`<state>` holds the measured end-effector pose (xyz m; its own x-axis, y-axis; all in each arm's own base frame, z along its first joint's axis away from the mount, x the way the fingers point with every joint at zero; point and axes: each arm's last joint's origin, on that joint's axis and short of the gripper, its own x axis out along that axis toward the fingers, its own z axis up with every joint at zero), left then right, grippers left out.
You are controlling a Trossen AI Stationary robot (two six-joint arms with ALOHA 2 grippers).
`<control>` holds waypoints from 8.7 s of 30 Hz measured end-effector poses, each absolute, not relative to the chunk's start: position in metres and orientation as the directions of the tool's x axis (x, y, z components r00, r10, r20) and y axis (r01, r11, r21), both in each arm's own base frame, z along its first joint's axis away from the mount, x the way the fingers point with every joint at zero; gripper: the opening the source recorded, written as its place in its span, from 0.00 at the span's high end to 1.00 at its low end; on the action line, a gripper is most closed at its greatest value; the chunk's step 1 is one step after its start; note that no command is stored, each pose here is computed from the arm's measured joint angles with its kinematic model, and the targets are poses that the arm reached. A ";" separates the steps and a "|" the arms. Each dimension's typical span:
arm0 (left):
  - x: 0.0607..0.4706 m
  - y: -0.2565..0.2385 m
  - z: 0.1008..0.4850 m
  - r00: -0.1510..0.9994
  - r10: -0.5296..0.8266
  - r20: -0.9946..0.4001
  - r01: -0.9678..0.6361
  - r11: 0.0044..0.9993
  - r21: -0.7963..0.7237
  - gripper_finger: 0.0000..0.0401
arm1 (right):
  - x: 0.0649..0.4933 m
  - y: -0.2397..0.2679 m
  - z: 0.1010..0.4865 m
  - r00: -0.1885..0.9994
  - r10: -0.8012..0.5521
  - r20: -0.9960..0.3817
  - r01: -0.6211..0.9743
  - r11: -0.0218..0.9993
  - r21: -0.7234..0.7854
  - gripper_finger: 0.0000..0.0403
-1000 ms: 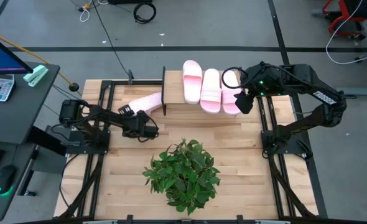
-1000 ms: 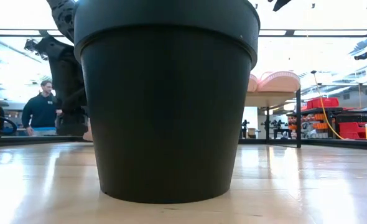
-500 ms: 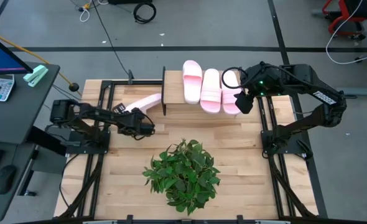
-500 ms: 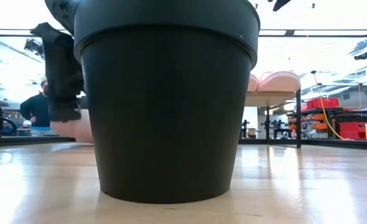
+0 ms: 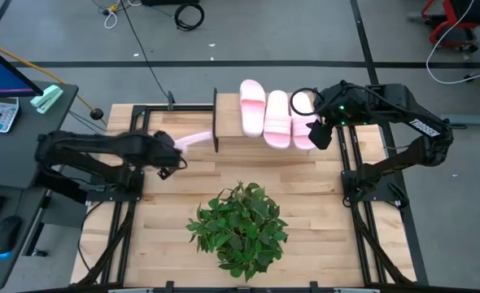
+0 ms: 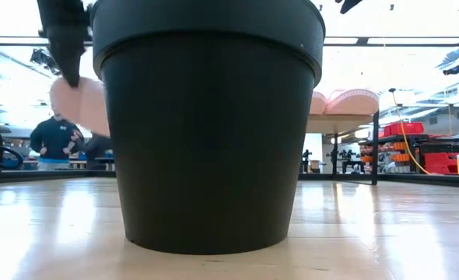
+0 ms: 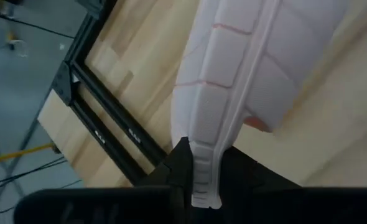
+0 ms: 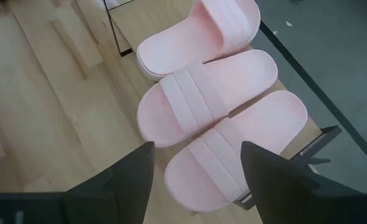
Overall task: Pick and place slides into the shelf
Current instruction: Put the slide on the shelf
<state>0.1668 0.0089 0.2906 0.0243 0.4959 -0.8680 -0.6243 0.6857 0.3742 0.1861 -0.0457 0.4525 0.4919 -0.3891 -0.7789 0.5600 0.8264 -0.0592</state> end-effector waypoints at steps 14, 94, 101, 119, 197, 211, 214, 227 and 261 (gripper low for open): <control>0.146 0.015 0.399 0.316 0.448 -0.836 -0.712 0.695 0.103 0.87 | 0.186 -0.045 0.452 0.495 -0.380 -0.781 0.540 0.839 -0.066 0.39; 0.279 0.067 0.468 0.505 0.235 -0.830 -0.170 0.970 0.171 0.87 | 0.220 -0.043 0.483 0.869 -0.134 -0.477 0.198 0.976 0.087 0.39; 0.279 0.100 0.462 0.368 0.473 -0.800 -0.169 0.880 0.443 0.87 | 0.221 -0.037 0.482 0.868 -0.111 -0.484 0.186 0.976 0.110 0.39; 0.283 0.069 0.466 0.429 0.435 -0.792 0.124 0.840 0.528 0.87 | 0.219 -0.028 0.478 0.837 -0.131 -0.532 0.202 0.976 0.079 0.39; 0.230 0.138 0.445 0.646 -0.380 -0.662 0.093 0.900 -0.426 0.88 | 0.271 -0.049 0.478 0.934 0.036 -0.354 0.092 0.936 0.340 0.39; 0.251 0.125 0.389 0.445 -0.430 -0.786 0.043 0.886 -0.461 0.88 | 0.286 -0.072 0.462 0.899 0.210 -0.383 0.027 0.849 0.528 0.39; 0.251 0.126 0.386 0.430 -0.412 -0.803 0.034 0.897 -0.441 0.88 | 0.295 -0.083 0.454 0.878 0.219 -0.426 0.052 0.840 0.540 0.39; 0.251 0.126 0.386 0.425 -0.400 -0.812 0.028 0.902 -0.430 0.87 | 0.346 -0.104 0.442 0.686 0.239 -0.687 0.091 0.909 0.408 0.42; 0.250 0.128 0.385 0.407 -0.353 -0.843 0.014 0.925 -0.380 0.88 | 0.352 -0.075 0.414 0.519 0.300 -0.800 0.065 0.920 0.387 0.33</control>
<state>0.2498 0.1280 0.3849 0.4070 -0.3526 -0.8426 0.0138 0.9248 -0.3803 0.3516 -0.0749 0.4137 0.5193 0.2997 -0.8003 0.0650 0.9200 0.3866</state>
